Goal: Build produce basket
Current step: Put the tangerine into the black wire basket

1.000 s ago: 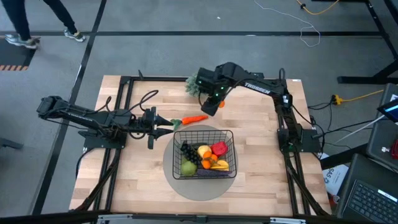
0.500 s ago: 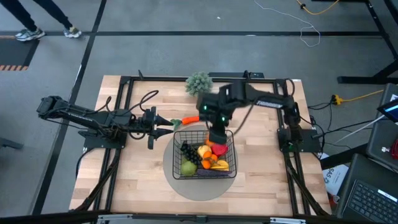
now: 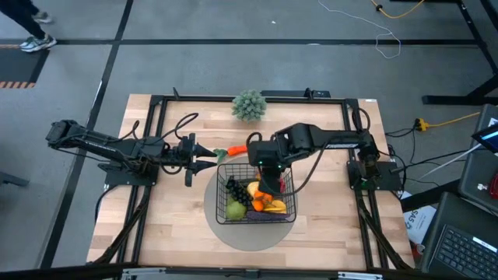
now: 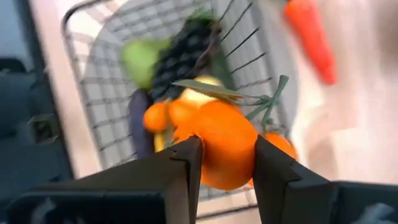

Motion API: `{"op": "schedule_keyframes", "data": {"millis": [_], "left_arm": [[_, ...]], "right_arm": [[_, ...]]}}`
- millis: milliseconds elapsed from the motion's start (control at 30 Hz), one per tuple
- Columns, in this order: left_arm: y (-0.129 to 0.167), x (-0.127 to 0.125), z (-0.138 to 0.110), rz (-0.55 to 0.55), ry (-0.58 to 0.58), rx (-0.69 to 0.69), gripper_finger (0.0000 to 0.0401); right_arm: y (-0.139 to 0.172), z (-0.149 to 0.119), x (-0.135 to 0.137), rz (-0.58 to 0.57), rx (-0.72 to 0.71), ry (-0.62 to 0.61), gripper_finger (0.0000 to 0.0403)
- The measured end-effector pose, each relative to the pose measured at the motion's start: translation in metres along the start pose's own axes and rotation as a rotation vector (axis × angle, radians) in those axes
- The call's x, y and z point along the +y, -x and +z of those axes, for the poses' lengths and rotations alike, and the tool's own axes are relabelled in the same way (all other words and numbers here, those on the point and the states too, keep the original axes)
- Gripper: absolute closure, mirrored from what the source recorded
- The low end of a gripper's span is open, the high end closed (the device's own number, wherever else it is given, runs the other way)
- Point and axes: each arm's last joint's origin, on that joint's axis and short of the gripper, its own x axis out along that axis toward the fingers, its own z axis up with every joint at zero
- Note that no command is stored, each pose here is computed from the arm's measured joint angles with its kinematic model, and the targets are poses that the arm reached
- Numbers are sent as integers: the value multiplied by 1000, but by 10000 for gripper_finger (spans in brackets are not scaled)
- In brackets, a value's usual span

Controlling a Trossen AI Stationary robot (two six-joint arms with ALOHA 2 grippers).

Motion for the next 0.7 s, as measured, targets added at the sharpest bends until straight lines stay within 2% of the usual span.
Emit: {"op": "schedule_keyframes", "data": {"millis": [67, 200, 333, 500, 700], "left_arm": [[0, 0, 0, 0, 0, 0, 250], [0, 0, 0, 0, 0, 0, 250], [0, 0, 0, 0, 0, 0, 250], [0, 0, 0, 0, 0, 0, 250], [0, 0, 0, 0, 0, 0, 250]], "right_arm": [[0, 3, 1, -11, -40, -7, 311], [1, 14, 6, 85, -131, 62, 311], [3, 21, 9, 113, -214, 113, 311], [4, 26, 11, 129, -264, 168, 311], [5, 27, 15, 222, -269, 246, 311]]}}
